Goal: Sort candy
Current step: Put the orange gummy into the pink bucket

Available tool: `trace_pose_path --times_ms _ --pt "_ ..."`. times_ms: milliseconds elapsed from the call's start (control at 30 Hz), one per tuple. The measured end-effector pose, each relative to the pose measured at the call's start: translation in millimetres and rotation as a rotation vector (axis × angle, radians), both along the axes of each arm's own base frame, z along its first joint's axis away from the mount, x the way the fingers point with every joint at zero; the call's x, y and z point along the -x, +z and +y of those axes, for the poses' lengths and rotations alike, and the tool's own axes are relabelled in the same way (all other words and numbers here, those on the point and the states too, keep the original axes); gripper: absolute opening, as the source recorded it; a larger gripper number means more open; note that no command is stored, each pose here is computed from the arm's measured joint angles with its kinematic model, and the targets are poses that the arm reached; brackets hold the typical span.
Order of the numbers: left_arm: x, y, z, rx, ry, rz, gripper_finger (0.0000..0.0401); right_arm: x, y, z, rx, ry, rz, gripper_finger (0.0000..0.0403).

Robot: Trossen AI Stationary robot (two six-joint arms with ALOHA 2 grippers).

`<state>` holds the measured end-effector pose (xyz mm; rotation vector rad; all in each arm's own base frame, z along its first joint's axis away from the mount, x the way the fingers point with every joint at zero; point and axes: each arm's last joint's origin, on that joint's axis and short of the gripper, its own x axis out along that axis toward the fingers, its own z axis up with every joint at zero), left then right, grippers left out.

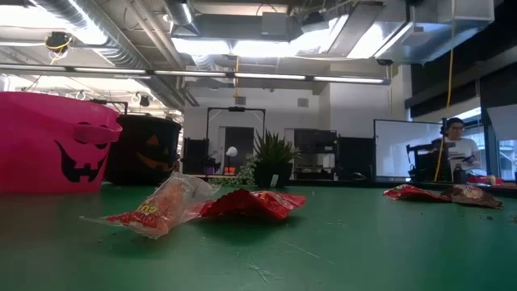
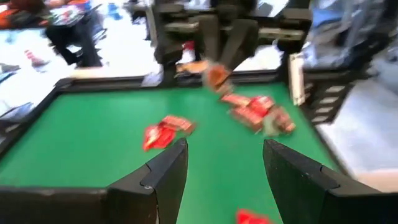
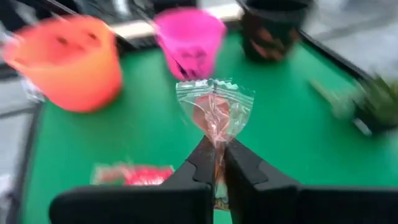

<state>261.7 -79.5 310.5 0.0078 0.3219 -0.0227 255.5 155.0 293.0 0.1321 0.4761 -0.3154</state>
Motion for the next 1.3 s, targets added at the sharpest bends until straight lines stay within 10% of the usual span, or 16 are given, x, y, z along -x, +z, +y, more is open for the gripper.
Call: trace_pose_path --times_ms 900,1300 --pt "-33 -18 -11 -0.006 0.044 -0.090 0.0193 -86 -6 -33 -0.010 0.326 -0.238 0.0024" --pt "-16 -15 -12 -0.127 0.024 0.001 0.0013 -84 -6 -33 0.027 0.334 -0.219 0.0071"
